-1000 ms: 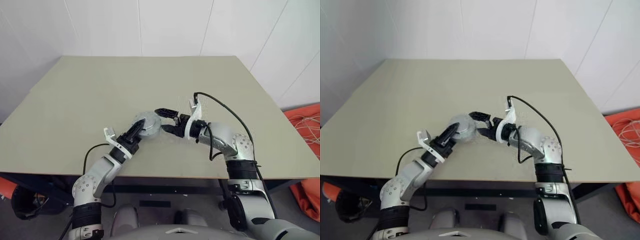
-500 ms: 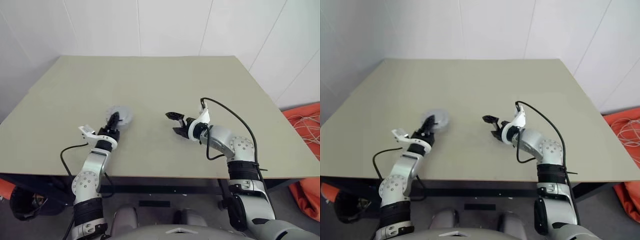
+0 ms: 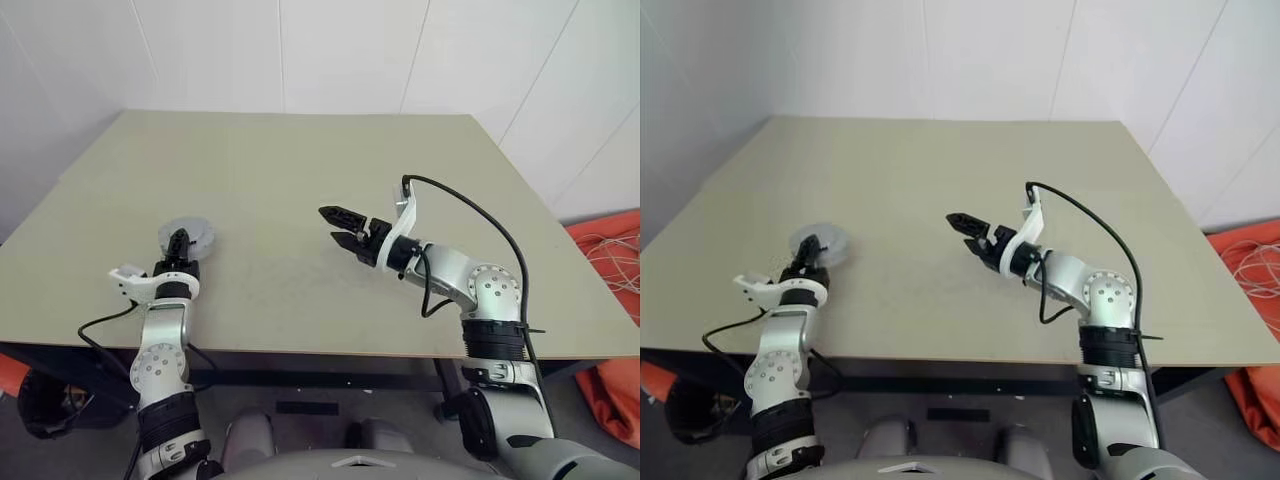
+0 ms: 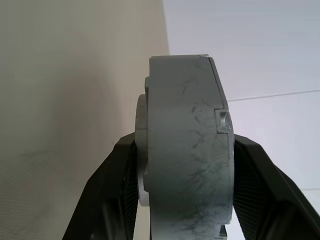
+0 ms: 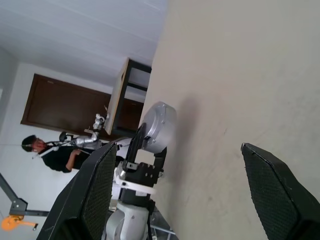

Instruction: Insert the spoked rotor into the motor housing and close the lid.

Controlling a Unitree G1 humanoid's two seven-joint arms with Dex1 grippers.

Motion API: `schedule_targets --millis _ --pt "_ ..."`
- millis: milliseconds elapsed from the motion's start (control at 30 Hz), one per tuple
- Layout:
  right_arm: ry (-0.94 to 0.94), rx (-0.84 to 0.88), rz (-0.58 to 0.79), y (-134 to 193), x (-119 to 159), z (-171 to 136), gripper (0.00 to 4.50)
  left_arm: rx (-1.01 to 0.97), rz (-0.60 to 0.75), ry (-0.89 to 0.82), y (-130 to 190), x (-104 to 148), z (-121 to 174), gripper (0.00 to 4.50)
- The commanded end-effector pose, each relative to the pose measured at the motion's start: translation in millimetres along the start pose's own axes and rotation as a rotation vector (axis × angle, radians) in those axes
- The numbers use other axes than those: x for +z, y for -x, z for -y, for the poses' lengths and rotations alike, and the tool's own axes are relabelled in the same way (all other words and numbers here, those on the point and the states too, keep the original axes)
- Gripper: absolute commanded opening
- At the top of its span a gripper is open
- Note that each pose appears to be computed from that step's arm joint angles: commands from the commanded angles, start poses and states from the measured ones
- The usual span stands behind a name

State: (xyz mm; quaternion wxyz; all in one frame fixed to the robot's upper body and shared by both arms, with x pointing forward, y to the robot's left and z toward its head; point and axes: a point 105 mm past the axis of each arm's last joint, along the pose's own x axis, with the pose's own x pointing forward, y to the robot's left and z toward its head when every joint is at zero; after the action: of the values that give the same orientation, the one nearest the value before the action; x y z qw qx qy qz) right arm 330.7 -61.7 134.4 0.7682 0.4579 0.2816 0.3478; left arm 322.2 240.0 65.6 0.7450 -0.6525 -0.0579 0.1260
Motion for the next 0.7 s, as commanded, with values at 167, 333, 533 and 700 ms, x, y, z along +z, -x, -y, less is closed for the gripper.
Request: schedule_targets --millis 167,333,533,700 --pt "0.058 0.041 0.010 2 4 -13 4.50 0.043 0.086 0.081 -5 0 3 2.11" --pt "0.062 0.043 0.009 2 4 -13 4.50 0.089 0.086 0.091 -4 -2 -5 2.11" --pt "0.061 0.035 0.008 1 3 -11 4.50 0.206 0.051 0.040 7 -8 -22 2.11" --pt "0.058 0.034 0.005 1 2 -10 4.50 0.289 0.021 -0.024 22 -12 -29 3.42"
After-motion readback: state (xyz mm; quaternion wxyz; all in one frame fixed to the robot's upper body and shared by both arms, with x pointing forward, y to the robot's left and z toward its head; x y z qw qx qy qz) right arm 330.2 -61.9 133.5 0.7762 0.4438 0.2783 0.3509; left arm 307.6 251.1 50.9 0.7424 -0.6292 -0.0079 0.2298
